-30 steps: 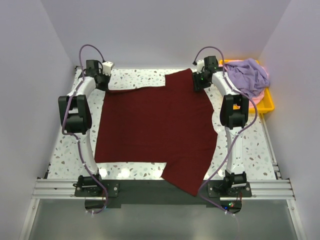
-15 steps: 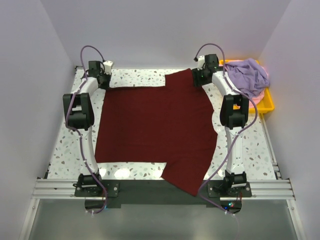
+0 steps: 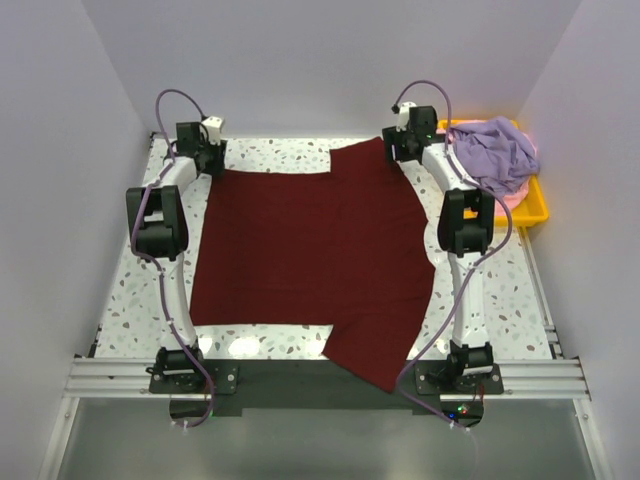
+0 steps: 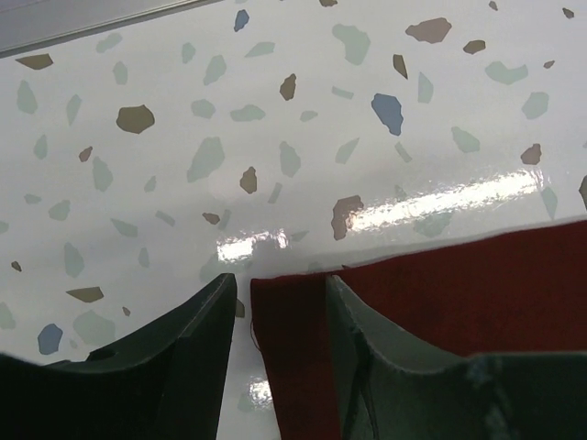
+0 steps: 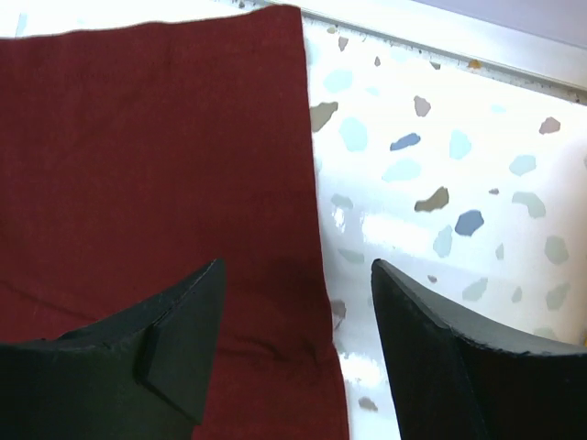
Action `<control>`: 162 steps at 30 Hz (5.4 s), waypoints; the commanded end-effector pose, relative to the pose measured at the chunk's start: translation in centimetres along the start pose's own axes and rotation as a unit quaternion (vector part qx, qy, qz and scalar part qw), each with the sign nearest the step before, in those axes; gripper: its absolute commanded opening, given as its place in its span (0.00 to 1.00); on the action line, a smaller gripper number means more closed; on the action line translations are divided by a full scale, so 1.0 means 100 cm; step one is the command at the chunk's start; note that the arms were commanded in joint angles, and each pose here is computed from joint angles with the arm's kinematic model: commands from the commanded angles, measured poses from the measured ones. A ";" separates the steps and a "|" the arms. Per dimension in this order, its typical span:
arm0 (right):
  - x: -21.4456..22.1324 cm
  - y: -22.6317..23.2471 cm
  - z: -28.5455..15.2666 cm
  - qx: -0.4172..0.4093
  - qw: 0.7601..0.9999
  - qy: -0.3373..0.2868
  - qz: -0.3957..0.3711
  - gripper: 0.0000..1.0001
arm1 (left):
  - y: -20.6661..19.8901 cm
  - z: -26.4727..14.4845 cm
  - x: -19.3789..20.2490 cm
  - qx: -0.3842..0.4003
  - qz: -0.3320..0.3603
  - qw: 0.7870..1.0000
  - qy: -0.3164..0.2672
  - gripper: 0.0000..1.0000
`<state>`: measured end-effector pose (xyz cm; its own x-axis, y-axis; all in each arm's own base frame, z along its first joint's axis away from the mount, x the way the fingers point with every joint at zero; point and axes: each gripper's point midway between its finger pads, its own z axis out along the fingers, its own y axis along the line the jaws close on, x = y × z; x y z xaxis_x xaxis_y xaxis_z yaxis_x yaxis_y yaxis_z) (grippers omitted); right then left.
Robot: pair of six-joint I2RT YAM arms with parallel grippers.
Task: Fold and stack the t-shirts
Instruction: Fold the tshirt
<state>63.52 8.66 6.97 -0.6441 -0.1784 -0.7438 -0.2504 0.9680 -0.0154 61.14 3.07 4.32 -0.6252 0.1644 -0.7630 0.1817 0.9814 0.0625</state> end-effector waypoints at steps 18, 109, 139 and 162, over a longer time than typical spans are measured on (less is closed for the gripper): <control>-0.004 0.005 0.037 -0.012 0.998 -0.042 0.039 0.55 | -0.001 -0.024 -0.021 0.022 0.003 1.000 -0.008 0.68; -0.027 0.023 -0.142 -0.068 0.992 -0.086 -0.057 0.00 | -0.020 -0.121 -0.023 0.141 0.165 0.967 -0.134 0.00; 0.100 0.041 -0.160 -0.088 0.995 0.036 -0.037 0.00 | -0.021 -0.119 0.063 0.140 0.226 0.962 -0.068 0.00; 0.132 0.031 -0.163 -0.071 0.990 0.089 -0.078 0.00 | -0.029 -0.138 0.099 0.155 0.266 0.951 -0.021 0.00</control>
<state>42.43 7.42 9.17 -0.6978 -0.3370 -0.6320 -0.4525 0.8914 0.0244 43.62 1.66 6.45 -0.3479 0.5810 -0.7358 0.6961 0.6858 0.2125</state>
